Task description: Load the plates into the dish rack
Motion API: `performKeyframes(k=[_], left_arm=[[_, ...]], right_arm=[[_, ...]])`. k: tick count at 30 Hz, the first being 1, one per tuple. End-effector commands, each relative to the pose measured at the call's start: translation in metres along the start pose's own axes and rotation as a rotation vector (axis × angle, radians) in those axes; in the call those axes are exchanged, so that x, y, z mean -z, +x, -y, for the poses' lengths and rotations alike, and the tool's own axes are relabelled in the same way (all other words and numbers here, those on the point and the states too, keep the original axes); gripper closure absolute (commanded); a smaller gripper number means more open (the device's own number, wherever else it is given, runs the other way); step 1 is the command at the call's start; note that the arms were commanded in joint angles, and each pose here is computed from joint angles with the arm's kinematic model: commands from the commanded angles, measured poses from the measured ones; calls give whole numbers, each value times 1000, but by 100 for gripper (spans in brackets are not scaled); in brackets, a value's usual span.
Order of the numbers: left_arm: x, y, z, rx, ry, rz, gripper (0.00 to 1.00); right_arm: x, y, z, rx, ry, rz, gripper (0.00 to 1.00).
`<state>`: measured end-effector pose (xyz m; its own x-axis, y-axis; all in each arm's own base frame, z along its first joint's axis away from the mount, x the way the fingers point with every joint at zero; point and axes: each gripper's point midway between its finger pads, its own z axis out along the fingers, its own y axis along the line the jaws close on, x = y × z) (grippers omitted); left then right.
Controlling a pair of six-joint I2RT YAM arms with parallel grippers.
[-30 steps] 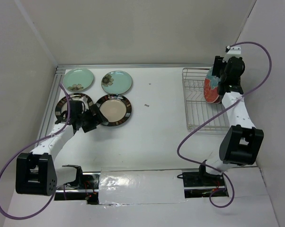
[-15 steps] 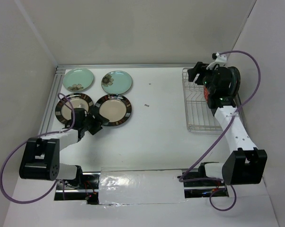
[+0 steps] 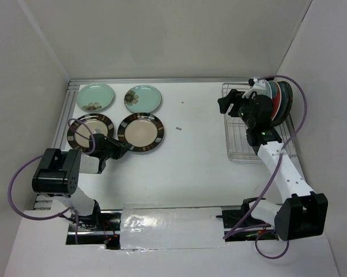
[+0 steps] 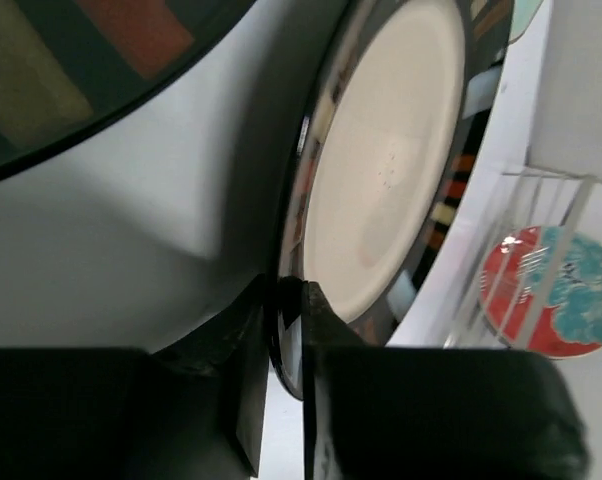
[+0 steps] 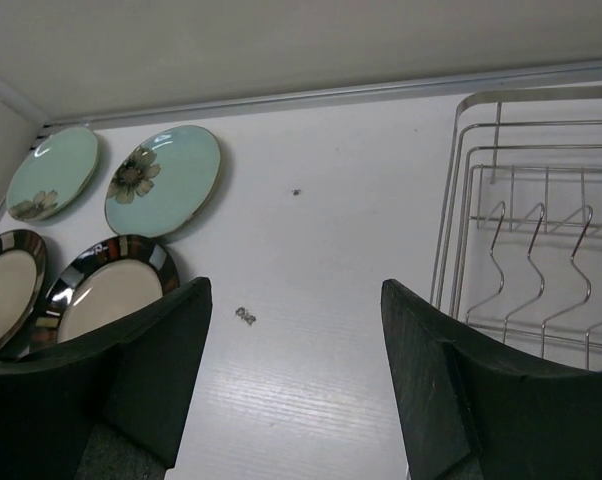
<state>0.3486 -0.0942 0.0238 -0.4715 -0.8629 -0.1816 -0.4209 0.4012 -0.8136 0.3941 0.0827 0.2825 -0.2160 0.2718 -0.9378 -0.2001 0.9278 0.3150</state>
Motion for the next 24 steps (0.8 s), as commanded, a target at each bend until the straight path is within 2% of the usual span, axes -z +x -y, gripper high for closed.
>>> performKeyframes(k=[1, 2, 3, 4, 5, 9, 15, 24], left_arm=[[1, 4, -15, 4, -31, 5, 85], [1, 4, -15, 4, -31, 5, 85], [4, 5, -14, 1, -25, 8, 89], [6, 6, -15, 1, -24, 8, 98], [8, 7, -15, 2, -27, 7, 100], [17, 13, 1, -55, 41, -30, 100], [36, 17, 33, -146, 157, -54, 100], [67, 23, 79, -243, 321, -85, 100]], right_arm=[[11, -4, -8, -2, -8, 24, 24], [11, -4, -8, -2, -8, 23, 24], [13, -4, -9, -2, -8, 22, 24], [14, -1, -12, -2, -15, 10, 24], [14, -1, -12, -2, -15, 10, 24], [12, 15, -20, -35, -32, -44, 23], [13, 32, -58, -58, -166, -117, 23], [13, 64, -90, -64, -280, -219, 18]])
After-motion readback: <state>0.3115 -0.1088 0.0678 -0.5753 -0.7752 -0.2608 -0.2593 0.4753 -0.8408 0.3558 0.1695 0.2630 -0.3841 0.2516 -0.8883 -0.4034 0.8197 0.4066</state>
